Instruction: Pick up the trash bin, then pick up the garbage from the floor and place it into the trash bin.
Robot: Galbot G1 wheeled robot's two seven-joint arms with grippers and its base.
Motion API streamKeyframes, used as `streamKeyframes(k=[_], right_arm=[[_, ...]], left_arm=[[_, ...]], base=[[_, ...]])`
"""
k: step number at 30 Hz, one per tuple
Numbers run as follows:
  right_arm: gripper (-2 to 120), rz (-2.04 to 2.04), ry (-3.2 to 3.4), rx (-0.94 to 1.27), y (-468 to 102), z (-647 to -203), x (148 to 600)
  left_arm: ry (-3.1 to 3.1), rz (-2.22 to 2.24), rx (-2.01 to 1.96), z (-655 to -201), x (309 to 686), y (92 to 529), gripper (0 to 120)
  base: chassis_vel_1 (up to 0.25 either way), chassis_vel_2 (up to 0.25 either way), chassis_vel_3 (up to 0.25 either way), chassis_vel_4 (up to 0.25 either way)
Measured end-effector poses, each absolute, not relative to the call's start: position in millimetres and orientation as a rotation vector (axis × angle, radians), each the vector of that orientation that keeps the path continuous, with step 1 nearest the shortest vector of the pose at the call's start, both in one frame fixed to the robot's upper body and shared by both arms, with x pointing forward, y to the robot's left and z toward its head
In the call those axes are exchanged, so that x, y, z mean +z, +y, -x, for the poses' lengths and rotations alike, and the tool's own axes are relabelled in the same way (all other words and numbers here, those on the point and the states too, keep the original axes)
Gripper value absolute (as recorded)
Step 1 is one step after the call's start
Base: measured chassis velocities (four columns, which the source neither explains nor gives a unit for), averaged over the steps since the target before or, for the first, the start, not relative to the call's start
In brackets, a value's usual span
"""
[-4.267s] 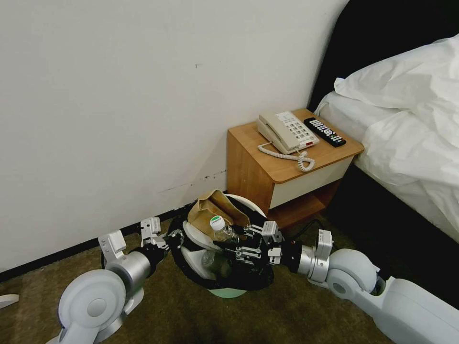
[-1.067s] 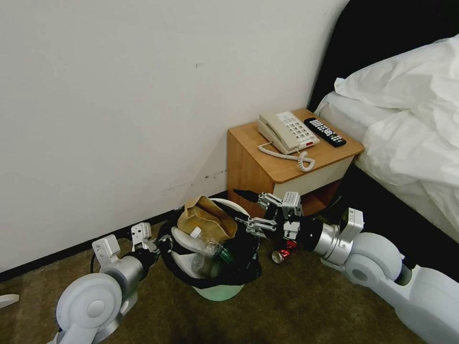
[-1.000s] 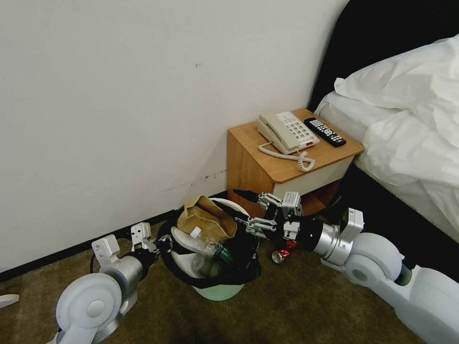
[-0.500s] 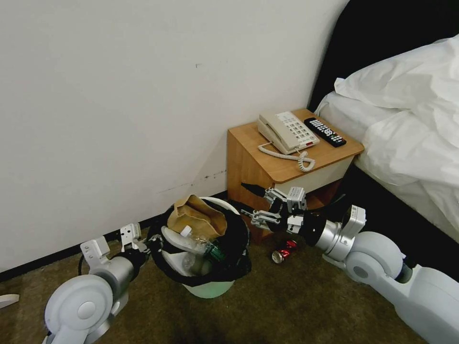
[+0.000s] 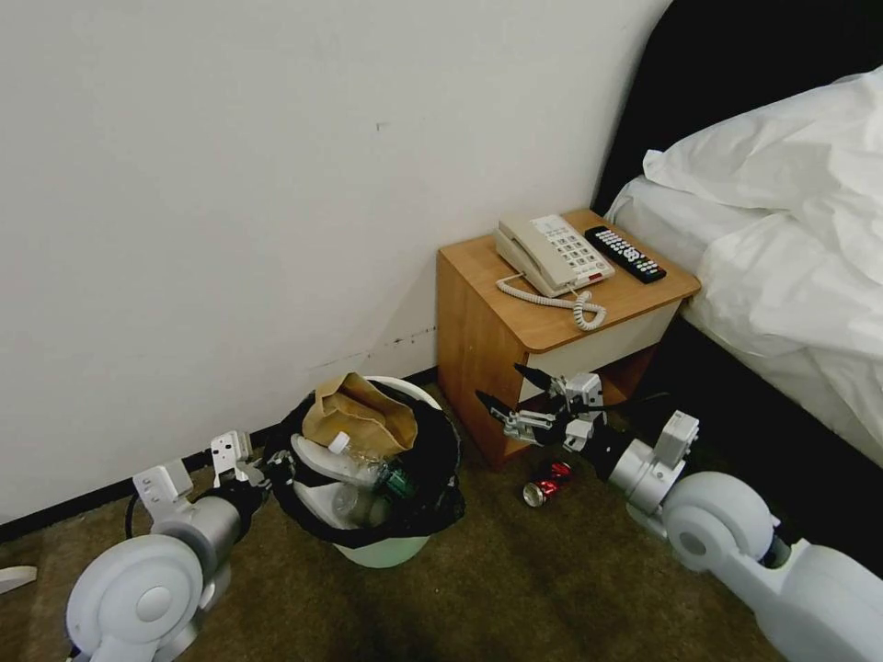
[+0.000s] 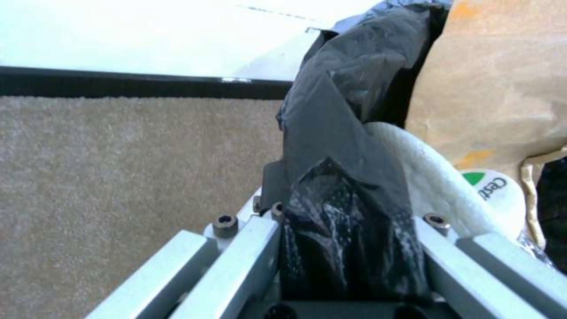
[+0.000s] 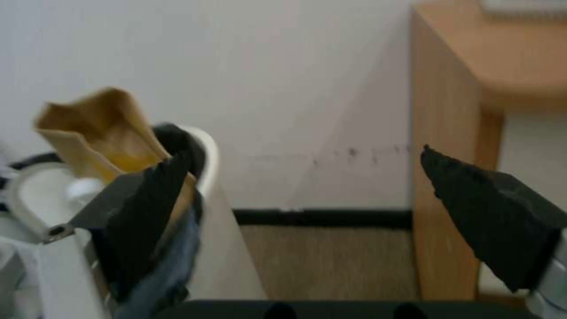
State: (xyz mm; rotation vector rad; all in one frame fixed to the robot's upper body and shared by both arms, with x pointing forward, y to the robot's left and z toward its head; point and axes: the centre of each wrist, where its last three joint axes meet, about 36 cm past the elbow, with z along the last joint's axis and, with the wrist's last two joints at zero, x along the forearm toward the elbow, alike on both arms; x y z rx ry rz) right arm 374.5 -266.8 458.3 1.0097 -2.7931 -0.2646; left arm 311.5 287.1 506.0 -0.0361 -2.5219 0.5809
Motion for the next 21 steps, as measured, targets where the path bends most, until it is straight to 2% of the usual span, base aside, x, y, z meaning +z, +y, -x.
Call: streamKeyframes(k=[11,21], right_arm=[[100,-0.708,-2.677,-0.463,-233.0,-353.9,442.9],[100,-0.419,-2.562,-0.55,-212.1,-348.6,442.0]], left_arm=[[-2.529,0.042,0.577,-308.2,515.5,286.6,4],[-2.531,0.031,0.58,-303.6,521.2,293.1,4]], base=[[0.0,0.0,0.0,0.0],[0.0,0.0,0.0,0.0]])
